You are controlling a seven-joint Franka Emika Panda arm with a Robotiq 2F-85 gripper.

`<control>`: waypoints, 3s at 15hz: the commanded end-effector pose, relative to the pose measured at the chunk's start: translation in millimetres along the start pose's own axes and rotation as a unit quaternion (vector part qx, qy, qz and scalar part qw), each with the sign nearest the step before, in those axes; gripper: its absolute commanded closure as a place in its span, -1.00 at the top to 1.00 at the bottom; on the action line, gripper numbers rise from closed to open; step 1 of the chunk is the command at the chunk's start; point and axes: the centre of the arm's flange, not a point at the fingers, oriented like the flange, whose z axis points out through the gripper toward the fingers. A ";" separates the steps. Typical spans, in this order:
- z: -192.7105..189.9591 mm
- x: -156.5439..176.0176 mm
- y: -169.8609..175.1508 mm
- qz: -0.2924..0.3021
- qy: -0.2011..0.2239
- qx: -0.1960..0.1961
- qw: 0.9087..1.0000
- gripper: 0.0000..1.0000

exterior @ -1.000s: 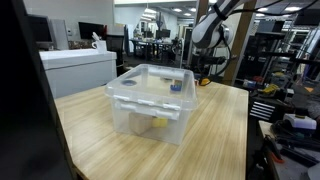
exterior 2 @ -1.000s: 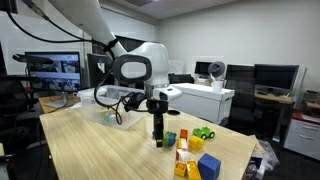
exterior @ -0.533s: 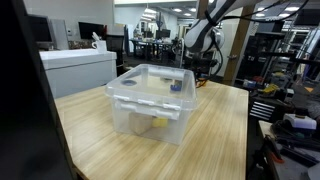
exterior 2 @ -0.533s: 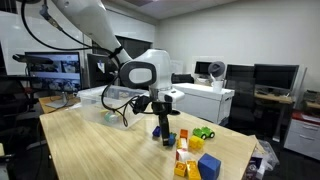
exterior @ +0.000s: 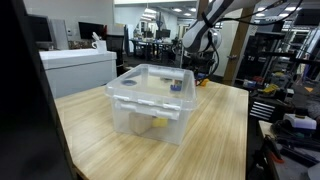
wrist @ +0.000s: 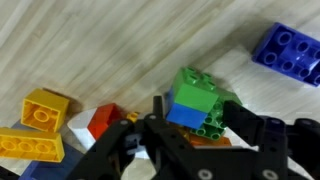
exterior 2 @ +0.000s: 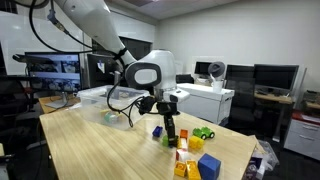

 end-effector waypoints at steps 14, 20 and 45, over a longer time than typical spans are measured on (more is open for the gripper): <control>-205.6 -10.3 -48.5 -0.046 0.114 0.135 0.983 -0.71; -234.0 -144.7 -142.6 -0.188 0.044 0.204 0.960 -0.71; 4.2 -45.5 -10.0 -0.047 -0.002 0.013 0.999 1.00</control>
